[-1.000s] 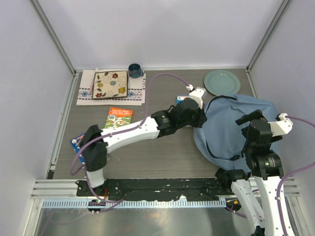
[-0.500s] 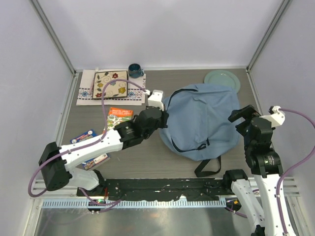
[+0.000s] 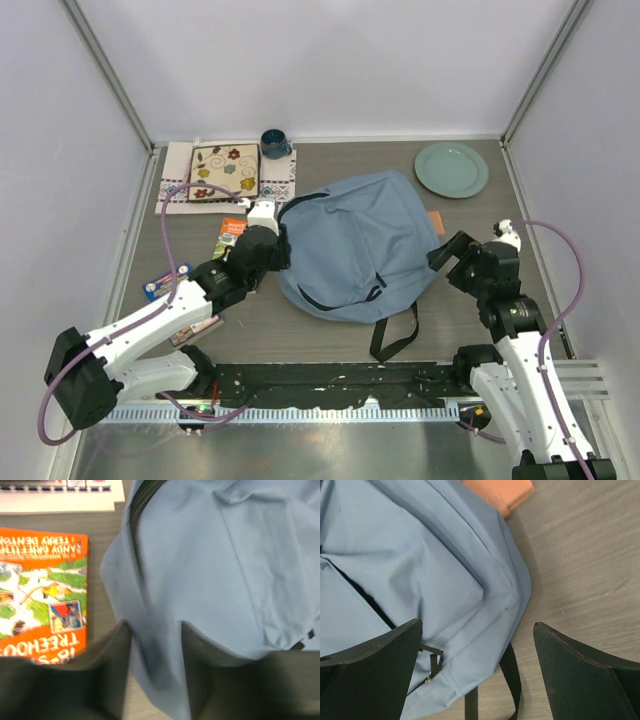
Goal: Pack the student bag
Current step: Place the student bag at the center of the board.
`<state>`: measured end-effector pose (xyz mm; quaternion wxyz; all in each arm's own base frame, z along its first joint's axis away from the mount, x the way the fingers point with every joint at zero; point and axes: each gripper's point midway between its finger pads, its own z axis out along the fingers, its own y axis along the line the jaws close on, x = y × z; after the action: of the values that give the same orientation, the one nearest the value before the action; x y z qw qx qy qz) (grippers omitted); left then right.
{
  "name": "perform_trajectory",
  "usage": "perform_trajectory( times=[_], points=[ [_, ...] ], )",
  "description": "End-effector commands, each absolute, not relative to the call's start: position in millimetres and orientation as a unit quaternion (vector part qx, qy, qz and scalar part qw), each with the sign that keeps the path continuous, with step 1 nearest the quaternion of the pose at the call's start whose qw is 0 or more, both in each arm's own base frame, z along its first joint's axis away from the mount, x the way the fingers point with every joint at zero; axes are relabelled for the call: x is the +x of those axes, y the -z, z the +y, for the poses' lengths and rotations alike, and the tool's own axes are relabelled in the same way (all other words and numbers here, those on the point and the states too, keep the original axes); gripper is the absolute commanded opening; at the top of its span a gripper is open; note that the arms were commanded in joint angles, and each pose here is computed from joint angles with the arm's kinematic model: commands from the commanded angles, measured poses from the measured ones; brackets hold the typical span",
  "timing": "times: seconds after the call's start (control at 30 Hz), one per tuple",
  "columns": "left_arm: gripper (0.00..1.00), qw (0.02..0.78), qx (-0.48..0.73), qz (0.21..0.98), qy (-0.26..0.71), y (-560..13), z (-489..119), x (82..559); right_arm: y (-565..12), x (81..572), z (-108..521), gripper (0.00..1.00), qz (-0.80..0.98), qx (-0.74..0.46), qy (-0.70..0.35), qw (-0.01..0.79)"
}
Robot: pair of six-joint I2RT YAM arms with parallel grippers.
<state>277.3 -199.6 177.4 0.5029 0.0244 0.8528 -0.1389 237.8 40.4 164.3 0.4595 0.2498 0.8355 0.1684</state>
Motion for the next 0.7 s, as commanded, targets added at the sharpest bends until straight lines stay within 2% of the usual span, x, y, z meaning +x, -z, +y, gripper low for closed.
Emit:
perform_trajectory(
  times=[0.0, 0.07, 0.17, 0.3, 0.43, 0.67],
  points=[
    [0.68, 0.503, 0.024, 0.855, 0.124, -176, -192, 280, -142, 226, 56, 0.98, 0.842, 0.246, -0.209, 0.432],
    [0.82, 0.498, 0.016, 0.859, 0.119, -174, -189, 281, -131, 223, 60, 0.98, 0.844, 0.261, -0.220, 0.413],
    [0.93, 0.495, 0.008, 0.862, 0.108, -177, -183, 279, -114, 220, 71, 0.98, 0.848, 0.261, -0.245, 0.390],
    [0.94, 0.496, 0.004, 0.858, 0.135, -195, -184, 272, -96, 212, 73, 0.97, 0.860, 0.262, -0.241, 0.365],
    [0.93, 0.480, 0.029, 0.846, 0.233, -215, -226, 257, -89, 210, 77, 0.97, 0.858, 0.260, -0.255, 0.363],
    [0.92, 0.448, 0.117, 0.854, 0.236, -198, -297, 232, -71, 210, 85, 0.93, 0.860, 0.260, -0.272, 0.344]
  ],
)
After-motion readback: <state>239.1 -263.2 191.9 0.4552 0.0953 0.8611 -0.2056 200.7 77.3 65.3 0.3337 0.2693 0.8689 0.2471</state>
